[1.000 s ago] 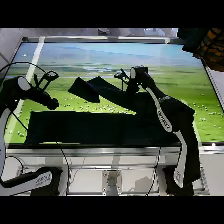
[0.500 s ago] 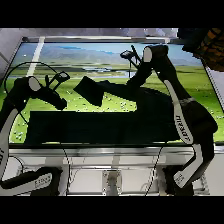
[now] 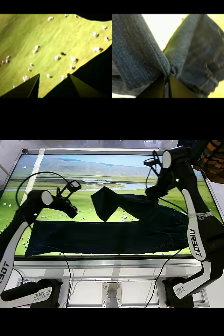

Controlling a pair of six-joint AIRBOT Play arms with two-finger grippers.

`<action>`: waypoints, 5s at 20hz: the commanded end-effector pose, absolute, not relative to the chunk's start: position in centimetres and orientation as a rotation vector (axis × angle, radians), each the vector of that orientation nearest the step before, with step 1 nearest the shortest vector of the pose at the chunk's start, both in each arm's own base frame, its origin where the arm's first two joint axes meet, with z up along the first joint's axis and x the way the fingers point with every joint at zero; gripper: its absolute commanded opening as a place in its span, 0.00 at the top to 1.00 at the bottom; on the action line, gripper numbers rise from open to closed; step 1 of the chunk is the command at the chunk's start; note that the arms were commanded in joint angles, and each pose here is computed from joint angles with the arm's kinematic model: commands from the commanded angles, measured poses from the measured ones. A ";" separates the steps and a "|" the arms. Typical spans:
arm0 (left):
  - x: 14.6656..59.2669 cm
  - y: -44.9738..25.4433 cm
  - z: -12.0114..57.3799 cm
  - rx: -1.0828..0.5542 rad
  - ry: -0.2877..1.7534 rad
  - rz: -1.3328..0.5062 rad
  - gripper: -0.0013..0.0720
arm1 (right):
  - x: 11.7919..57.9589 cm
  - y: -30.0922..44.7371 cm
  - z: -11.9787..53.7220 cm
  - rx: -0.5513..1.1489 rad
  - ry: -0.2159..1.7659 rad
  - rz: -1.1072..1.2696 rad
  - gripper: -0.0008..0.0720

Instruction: Fold the clothes and pants, and hang the long-sleeved shirts on hangers.

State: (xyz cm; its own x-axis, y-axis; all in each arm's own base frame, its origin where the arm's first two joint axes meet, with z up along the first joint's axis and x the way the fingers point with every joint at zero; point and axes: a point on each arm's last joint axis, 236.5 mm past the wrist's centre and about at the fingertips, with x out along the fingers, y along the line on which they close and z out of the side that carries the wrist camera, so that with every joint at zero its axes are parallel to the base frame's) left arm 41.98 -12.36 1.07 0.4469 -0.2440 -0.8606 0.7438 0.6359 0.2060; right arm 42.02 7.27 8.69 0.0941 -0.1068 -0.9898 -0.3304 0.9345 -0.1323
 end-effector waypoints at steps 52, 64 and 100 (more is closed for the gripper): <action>46.8 11.4 7.0 1.024 1.171 0.005 0.49 | 42.0 10.3 5.9 -0.180 1.492 0.332 0.90; 41.4 14.2 0.6 0.879 1.403 0.000 0.49 | 48.3 21.6 5.3 -0.144 1.145 0.606 0.64; 35.2 2.9 0.8 0.468 1.460 -0.443 0.49 | 31.8 33.1 2.6 -0.572 1.440 1.020 0.97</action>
